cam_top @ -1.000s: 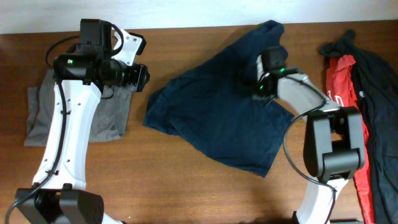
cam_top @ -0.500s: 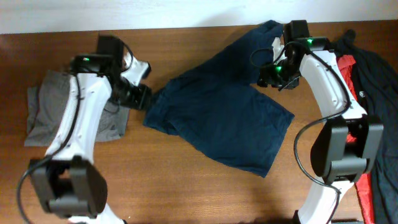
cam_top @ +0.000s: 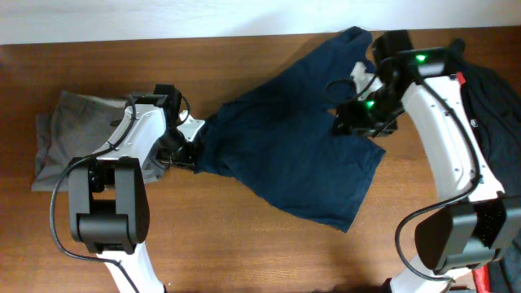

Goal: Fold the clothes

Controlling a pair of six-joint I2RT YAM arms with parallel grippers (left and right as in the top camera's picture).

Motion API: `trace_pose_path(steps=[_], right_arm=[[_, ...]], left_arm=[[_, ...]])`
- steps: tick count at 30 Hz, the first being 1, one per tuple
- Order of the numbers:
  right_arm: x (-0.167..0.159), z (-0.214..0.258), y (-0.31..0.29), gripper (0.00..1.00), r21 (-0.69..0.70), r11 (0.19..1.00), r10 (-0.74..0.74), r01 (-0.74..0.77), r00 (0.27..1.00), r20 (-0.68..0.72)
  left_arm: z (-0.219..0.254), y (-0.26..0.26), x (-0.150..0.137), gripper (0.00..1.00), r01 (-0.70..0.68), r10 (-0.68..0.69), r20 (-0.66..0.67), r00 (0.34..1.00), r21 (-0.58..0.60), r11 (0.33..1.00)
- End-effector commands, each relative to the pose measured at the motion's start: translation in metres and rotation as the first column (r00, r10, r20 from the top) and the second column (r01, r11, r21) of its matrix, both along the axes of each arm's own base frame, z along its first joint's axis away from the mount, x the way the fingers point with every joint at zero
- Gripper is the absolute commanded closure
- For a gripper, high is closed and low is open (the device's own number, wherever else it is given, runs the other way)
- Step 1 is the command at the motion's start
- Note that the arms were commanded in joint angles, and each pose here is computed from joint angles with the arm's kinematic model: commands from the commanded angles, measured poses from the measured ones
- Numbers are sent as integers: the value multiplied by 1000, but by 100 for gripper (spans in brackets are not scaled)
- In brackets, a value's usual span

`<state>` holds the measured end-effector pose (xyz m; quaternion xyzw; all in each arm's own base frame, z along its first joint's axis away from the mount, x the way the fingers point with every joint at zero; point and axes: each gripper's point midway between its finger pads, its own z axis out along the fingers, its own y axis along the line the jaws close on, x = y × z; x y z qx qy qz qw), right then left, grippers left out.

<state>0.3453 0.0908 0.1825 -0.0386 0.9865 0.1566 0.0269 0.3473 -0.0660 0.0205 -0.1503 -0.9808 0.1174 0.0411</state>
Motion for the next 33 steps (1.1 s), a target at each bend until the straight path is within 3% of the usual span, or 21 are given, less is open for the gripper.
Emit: trace_pose_path(steps=[1, 8, 20, 28, 33], right_arm=[[-17, -8, 13, 38, 6, 999, 40, -40, 997, -59], [-63, -46, 9, 37, -22, 1000, 13, -20, 963, -268], [-153, -117, 9, 36, -20, 998, -57, 55, 813, -580], [-175, -139, 5, 35, -52, 995, -100, 87, 778, -621], [-168, -156, 6, 34, -78, 985, -169, 152, 791, -589]], left_arm=[[-1, -3, -1, 99, -2, 2, -6, 1000, -13, 1000], [0, -2, -4, 99, -4, 3, -19, 1000, -9, 1000], [0, -2, -4, 99, -4, 3, -18, 1000, -9, 1000], [0, -2, -4, 99, -4, 3, -18, 1000, -9, 1000], [0, -2, -3, 99, -4, 3, -15, 1000, -10, 1000]])
